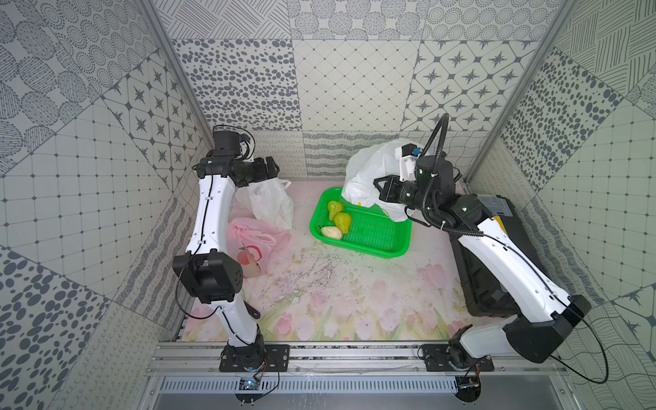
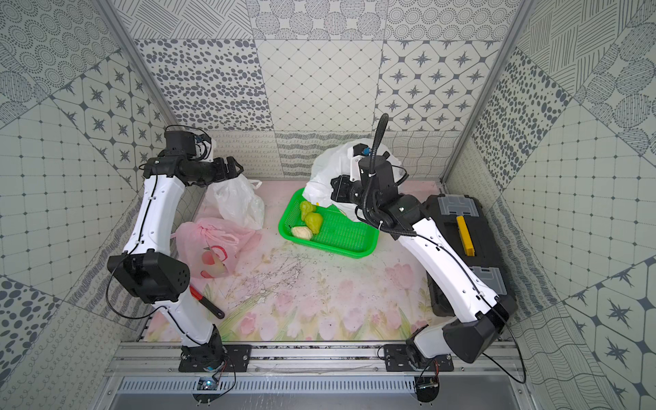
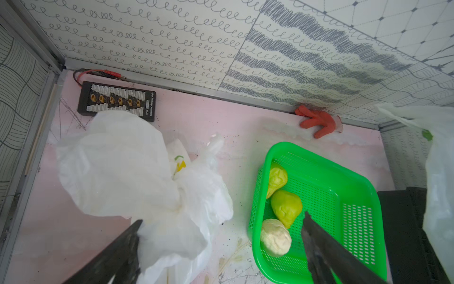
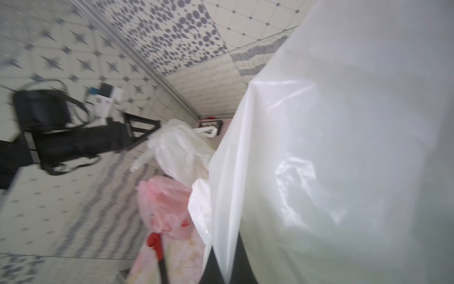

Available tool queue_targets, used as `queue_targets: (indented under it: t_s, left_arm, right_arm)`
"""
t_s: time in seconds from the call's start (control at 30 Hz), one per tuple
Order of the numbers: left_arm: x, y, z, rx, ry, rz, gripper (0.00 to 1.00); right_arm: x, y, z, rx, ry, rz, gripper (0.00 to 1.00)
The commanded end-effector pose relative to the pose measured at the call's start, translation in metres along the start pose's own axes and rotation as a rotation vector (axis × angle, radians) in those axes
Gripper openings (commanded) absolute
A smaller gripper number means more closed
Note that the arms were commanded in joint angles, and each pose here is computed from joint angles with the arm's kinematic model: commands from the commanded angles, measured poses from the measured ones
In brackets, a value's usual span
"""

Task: Place the pears into plastic bags & tie knots
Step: Pick up the plastic bag at the center of the board, then place the plastic bag in the basket.

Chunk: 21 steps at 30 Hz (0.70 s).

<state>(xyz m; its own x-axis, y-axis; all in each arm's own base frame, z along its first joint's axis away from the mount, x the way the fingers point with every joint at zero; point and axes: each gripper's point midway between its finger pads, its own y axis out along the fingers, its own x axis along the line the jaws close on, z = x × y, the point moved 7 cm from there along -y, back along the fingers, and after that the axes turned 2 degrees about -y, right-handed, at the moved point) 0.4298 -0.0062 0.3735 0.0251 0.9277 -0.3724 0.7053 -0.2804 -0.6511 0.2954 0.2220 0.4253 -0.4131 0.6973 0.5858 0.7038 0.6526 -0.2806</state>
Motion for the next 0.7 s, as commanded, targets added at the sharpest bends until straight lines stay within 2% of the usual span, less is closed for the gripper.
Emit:
queue_targets:
  t_s: [0.0, 0.07, 0.2, 0.27, 0.37, 0.43, 0.5, 0.53, 0.67]
  left_arm:
    - [-0.01, -0.032, 0.004, -0.037, -0.03, 0.016, 0.99]
    - [-0.01, -0.043, 0.006, -0.105, -0.001, 0.0, 0.99]
    - [-0.009, -0.058, 0.009, -0.286, 0.034, 0.018, 0.99]
    - [-0.002, -0.062, 0.014, -0.346, -0.073, 0.017, 0.99]
    - [0.002, -0.063, 0.014, -0.284, -0.182, 0.206, 0.97]
    - [0.001, -0.057, 0.015, -0.204, -0.214, 0.266, 0.82]
    - [-0.002, -0.052, 0.022, -0.14, -0.209, 0.246, 0.71]
    - [-0.006, -0.05, 0.028, -0.108, -0.194, 0.223, 0.67]
    - [-0.038, -0.048, 0.06, 0.006, -0.063, 0.162, 0.67]
  right_arm:
    - [0.035, 0.001, 0.007, -0.046, 0.354, -0.371, 0.0]
    - [0.045, -0.007, 0.016, -0.118, 0.48, -0.485, 0.0]
    - [0.027, -0.019, 0.046, -0.264, 0.745, -0.515, 0.0]
    - [0.002, -0.02, 0.066, -0.274, 0.799, -0.405, 0.0]
    - [-0.05, -0.022, 0.116, -0.251, 0.897, -0.159, 0.11]
    - [-0.087, -0.028, 0.157, -0.192, 0.953, 0.027, 0.21]
    - [-0.113, -0.043, 0.186, -0.143, 0.925, 0.182, 0.35]
    - [-0.126, -0.055, 0.197, -0.116, 0.884, 0.289, 0.37]
    - [-0.148, -0.102, 0.194, -0.13, 0.645, 0.519, 0.51]
